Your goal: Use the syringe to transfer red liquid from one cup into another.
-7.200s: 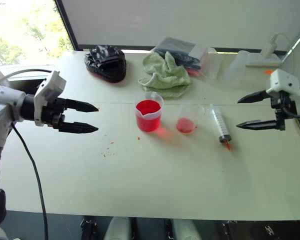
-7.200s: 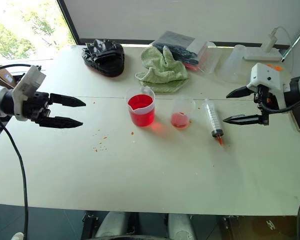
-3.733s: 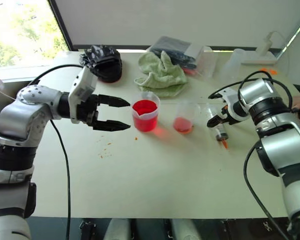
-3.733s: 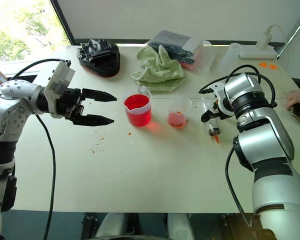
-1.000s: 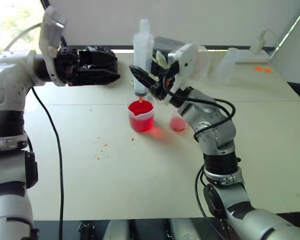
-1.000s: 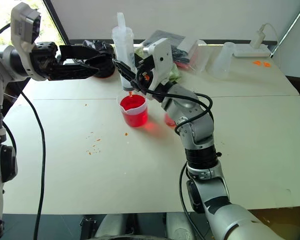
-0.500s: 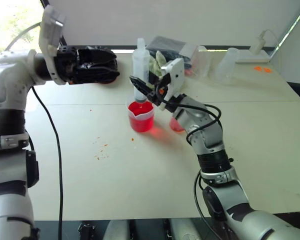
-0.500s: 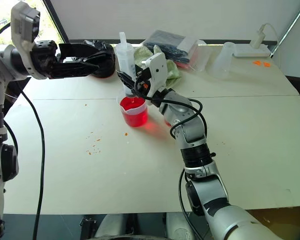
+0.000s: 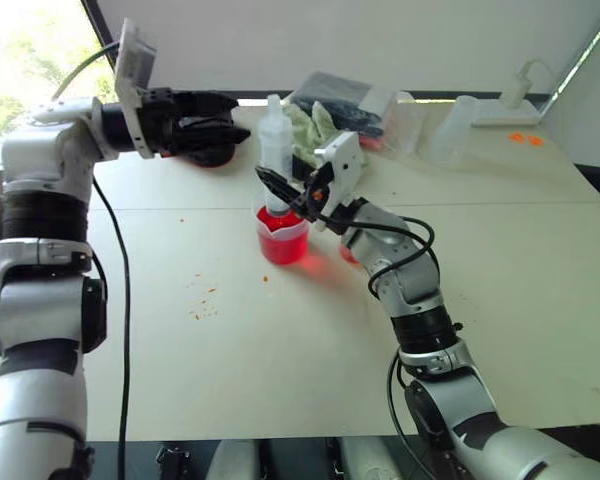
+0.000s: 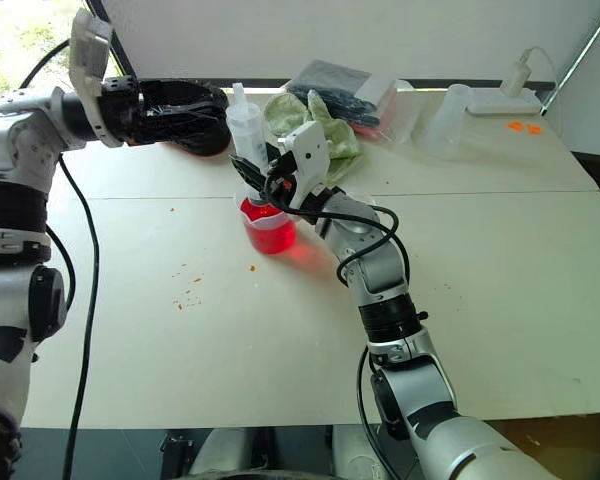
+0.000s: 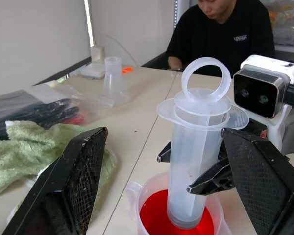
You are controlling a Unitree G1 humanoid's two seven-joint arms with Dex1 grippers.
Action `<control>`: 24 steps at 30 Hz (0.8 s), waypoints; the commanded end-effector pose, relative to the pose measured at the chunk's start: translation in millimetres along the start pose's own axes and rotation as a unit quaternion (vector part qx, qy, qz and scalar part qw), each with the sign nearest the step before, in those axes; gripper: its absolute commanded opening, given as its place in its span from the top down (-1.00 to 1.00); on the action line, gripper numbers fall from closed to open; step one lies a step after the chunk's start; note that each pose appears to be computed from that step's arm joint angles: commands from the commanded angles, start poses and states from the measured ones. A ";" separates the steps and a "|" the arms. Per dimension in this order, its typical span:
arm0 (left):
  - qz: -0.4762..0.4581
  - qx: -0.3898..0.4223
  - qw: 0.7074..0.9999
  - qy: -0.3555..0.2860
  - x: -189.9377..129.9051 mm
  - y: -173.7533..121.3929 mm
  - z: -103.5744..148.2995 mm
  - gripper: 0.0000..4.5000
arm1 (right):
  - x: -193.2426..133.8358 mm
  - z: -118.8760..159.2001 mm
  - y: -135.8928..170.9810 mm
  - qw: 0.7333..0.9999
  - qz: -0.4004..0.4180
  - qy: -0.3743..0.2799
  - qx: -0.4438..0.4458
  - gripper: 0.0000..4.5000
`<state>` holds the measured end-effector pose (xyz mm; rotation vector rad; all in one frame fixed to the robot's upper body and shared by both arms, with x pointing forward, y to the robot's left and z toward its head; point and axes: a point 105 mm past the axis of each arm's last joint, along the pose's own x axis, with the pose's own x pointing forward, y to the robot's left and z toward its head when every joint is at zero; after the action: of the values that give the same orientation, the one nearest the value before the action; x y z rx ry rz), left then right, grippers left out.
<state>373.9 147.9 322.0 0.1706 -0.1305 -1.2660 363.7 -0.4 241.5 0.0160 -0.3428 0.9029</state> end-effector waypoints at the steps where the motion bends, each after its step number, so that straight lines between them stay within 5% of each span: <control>1: 0.004 0.045 0.999 -0.010 2.3 2.2 18.1 -0.73 | 3.3 11.0 4.5 1.000 0.008 -0.024 -0.015 0.37; 24: 0.017 0.046 0.998 -0.035 26.9 15.4 21.8 -0.73 | 4.7 2.2 10.3 0.999 0.019 -0.017 -0.019 0.37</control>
<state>396.7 126.2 324.4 0.1699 -0.1727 -1.2369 364.9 4.1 228.8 -0.0176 -0.3235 0.9142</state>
